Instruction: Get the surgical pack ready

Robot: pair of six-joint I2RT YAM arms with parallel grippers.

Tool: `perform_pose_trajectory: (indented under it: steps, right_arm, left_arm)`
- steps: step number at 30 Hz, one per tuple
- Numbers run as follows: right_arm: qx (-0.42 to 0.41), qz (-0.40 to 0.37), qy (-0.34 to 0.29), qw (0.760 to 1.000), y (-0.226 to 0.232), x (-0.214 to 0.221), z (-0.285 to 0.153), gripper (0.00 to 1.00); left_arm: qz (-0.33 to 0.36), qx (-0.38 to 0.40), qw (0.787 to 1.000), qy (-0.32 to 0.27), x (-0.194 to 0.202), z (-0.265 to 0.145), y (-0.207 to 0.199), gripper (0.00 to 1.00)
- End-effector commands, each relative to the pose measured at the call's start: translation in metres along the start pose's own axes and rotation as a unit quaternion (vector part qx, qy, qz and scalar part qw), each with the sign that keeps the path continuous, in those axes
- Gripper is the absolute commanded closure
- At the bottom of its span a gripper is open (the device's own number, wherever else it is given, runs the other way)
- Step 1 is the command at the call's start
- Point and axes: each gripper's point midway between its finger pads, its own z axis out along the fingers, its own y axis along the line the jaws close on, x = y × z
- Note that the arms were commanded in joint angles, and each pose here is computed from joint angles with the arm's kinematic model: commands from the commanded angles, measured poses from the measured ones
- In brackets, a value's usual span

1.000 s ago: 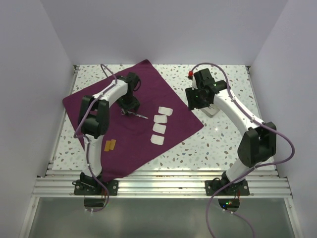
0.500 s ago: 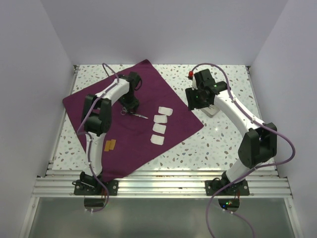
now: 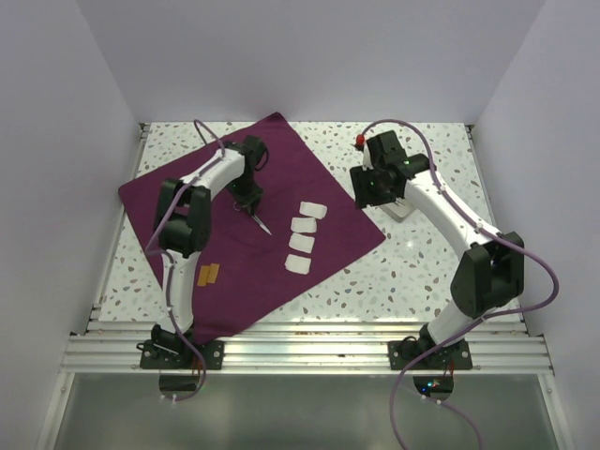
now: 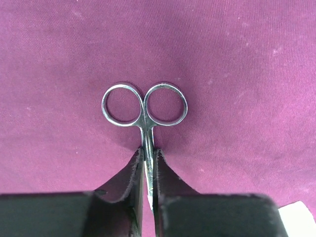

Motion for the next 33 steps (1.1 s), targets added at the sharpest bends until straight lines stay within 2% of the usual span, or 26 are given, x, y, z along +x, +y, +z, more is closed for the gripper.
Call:
perform_pose_trajectory:
  steps: [1,2,9,16,23,27,33]
  right_arm:
    - [-0.013,-0.003,-0.027,1.000,0.011,-0.014,-0.006,0.48]
    - [-0.027,-0.006,-0.025,0.999,0.018,-0.014,-0.006,0.48]
    - [-0.144,-0.001,-0.034,0.989,0.081,-0.028,0.004,0.48]
    - [-0.233,0.027,-0.010,0.972,0.131,-0.025,0.021,0.50]
    - [-0.367,0.061,-0.015,0.928,0.188,-0.036,0.035,0.47]
    - [-0.393,0.046,-0.012,0.918,0.216,-0.036,0.043,0.44]
    - [-0.390,0.023,0.019,0.920,0.241,-0.022,0.075,0.45]
  left_arm:
    - [0.003,0.011,1.000,-0.009,-0.003,-0.005,0.001,0.95]
    - [0.009,0.029,1.000,-0.008,-0.003,-0.007,-0.005,1.00]
    - [0.038,0.083,0.996,-0.015,-0.003,-0.025,-0.009,1.00]
    - [0.046,0.114,0.992,-0.029,-0.003,-0.041,-0.006,1.00]
    - [0.050,0.135,0.989,-0.015,0.011,-0.046,0.001,1.00]
    - [0.051,0.141,0.989,-0.013,0.013,-0.048,0.002,1.00]
    - [0.056,0.139,0.989,-0.013,0.015,-0.046,0.005,1.00]
